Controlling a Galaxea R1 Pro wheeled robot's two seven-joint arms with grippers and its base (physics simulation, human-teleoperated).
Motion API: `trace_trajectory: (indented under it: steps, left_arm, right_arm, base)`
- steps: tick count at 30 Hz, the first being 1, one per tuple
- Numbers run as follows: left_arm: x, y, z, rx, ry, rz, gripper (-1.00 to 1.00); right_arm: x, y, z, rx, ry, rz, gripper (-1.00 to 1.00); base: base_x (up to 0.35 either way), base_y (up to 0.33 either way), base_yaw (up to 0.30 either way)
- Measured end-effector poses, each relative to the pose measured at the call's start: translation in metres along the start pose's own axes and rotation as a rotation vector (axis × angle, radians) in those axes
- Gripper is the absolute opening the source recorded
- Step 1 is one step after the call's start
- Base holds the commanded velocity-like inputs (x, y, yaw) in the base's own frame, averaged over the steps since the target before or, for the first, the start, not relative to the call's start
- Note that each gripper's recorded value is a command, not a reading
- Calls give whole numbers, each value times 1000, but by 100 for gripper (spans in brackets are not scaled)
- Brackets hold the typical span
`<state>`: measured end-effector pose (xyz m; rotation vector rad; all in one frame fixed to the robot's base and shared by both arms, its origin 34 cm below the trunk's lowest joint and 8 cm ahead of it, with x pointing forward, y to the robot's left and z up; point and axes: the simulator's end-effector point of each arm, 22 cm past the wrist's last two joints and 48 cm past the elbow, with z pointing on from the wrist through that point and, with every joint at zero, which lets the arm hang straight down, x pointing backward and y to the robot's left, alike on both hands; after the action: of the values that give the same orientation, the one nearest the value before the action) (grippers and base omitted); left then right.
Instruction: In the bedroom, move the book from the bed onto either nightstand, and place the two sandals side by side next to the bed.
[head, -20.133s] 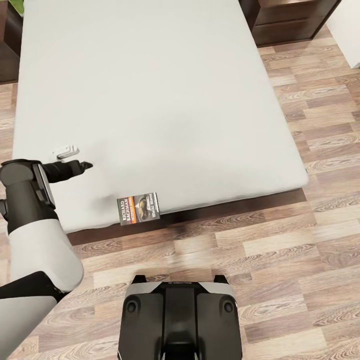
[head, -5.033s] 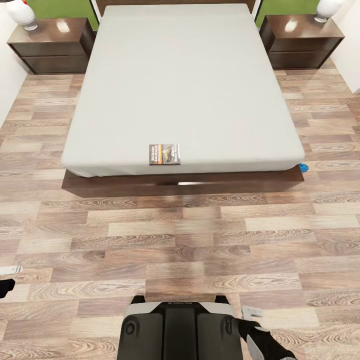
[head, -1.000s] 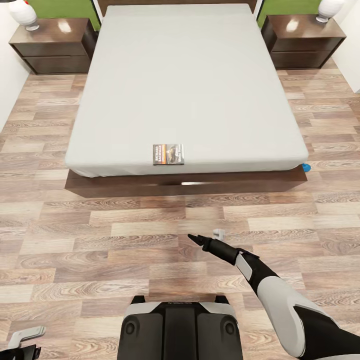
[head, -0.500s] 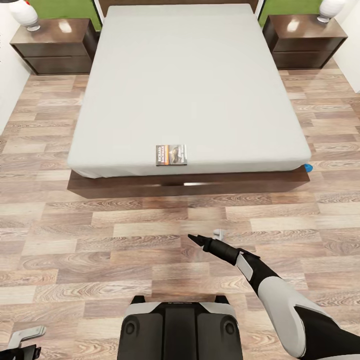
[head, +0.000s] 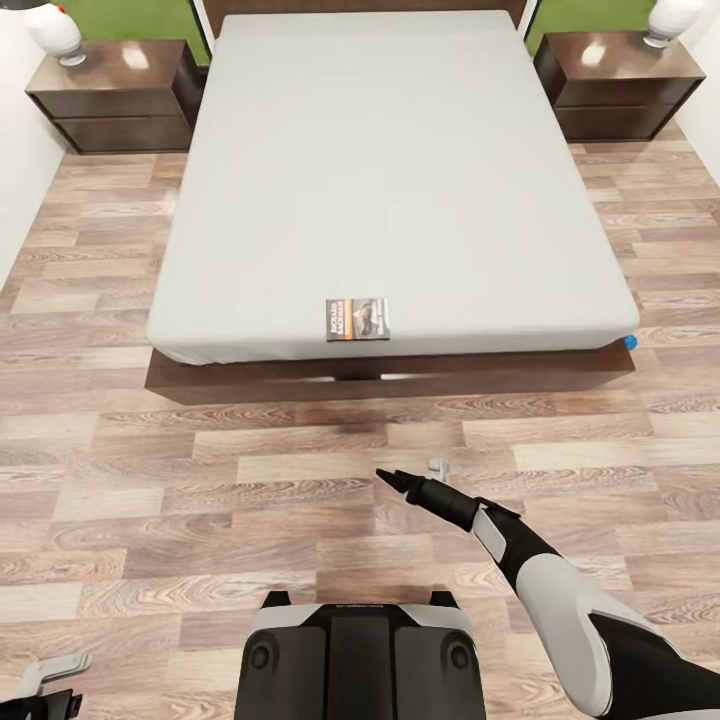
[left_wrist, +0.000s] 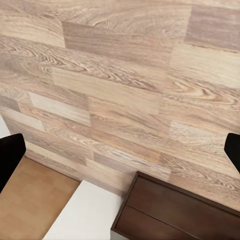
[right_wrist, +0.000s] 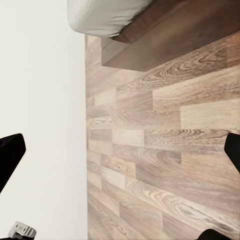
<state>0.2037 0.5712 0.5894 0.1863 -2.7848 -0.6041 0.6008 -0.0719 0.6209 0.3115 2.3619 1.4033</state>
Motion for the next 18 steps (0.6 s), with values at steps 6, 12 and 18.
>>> trace_trajectory:
  steps: [6, 12, 18]
  left_arm:
    - [0, 0, 0, 0, 0, 0, 100]
    - [0, 0, 0, 0, 0, 0, 100]
    - [0, 0, 0, 0, 0, 0, 100]
  right_arm:
    - [0, 0, 0, 1, 0, 0, 100]
    - [1, -1, 0, 3, 1, 0, 100]
    - [0, -2, -1, 8, 1, 0, 100]
  base:
    - [64, 62, 0]
    - [108, 96, 0]
    - [36, 33, 0]
